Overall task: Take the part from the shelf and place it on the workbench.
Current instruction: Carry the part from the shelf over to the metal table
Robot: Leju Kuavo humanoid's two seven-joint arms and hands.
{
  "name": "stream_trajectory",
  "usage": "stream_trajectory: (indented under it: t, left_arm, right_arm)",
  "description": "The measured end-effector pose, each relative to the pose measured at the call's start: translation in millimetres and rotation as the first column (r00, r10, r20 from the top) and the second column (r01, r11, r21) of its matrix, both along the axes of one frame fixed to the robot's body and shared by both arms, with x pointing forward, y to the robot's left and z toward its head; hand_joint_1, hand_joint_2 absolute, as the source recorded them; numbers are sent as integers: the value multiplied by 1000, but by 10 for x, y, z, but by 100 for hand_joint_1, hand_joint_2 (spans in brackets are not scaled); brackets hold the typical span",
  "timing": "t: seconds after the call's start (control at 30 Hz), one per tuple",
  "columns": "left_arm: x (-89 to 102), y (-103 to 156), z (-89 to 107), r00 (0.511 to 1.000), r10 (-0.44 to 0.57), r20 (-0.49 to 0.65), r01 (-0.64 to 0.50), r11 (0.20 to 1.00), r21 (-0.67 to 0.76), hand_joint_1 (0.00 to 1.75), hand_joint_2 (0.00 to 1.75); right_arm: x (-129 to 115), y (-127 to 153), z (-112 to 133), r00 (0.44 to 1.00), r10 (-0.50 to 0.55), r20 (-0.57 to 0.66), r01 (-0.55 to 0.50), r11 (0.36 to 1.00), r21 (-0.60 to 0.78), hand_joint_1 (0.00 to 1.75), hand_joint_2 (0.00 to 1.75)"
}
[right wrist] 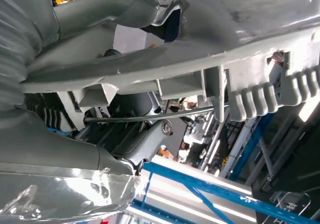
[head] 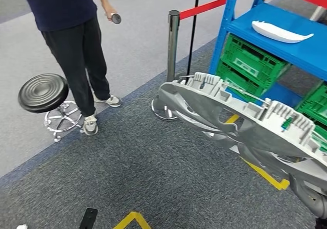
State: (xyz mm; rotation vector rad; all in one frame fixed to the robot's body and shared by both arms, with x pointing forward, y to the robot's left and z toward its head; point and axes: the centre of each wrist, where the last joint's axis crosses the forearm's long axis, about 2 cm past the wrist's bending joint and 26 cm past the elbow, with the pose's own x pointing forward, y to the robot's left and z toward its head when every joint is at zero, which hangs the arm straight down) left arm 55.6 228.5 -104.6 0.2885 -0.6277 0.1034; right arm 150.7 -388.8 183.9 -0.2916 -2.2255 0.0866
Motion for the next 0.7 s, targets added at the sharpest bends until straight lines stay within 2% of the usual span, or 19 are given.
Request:
stream_trajectory:
  t: [0.7]
  left_arm:
    - [-19,-25,5,999,-28,-43,30,998,47,0,175]
  right_arm:
    - [39,-36,47,996,-66,59,64,998,29,175,175]
